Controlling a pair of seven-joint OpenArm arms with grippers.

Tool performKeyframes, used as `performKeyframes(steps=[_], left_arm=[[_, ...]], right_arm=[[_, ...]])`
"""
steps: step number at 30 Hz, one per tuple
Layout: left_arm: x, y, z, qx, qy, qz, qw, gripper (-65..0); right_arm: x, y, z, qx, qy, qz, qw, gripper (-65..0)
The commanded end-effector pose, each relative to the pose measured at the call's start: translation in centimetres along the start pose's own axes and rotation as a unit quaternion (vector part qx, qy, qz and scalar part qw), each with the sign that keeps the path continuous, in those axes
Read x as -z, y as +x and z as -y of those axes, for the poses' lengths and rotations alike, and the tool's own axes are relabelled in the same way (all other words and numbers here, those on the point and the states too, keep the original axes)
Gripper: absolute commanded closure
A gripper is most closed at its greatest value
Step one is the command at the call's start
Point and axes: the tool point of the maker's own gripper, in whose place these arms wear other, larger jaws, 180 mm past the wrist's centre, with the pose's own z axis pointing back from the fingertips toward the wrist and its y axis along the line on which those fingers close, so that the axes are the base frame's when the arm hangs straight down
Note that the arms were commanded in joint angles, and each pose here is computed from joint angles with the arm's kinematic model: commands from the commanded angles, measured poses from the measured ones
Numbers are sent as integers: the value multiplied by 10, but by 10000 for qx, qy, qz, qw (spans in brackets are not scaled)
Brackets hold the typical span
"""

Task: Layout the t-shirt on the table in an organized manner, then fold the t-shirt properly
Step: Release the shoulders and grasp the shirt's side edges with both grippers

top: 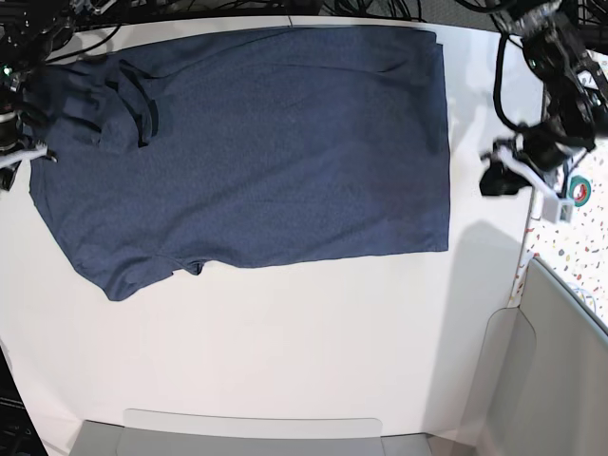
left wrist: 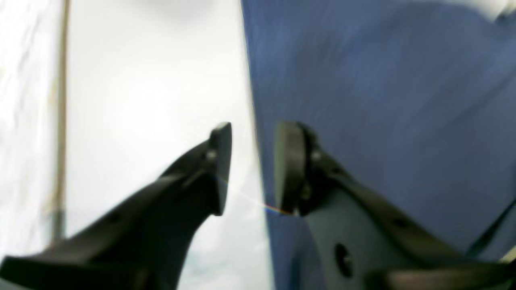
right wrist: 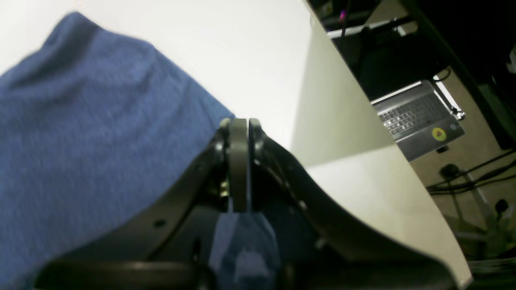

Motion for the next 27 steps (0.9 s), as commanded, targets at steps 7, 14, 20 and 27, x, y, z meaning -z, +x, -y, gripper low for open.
performKeyframes(steps=[7,14,20,27], left_arm=[[62,10,-36,-1955,-984,-194,9756,-213],[95,9,-44,-2891,-1358,-361,9469,-214],[106,20,-47,-2463,-1090,-335,9625,-214],[126,6,-34,-2268,-1043,-544,9668,-214]], right_arm=[[27,21,-24,268,362,251,9987,-83],[40,20,-28,463,452,199,9977,-83],[41,27,-29,483,460,278,9974,-83],[41,27,-29,480,458,284,9974,-83]])
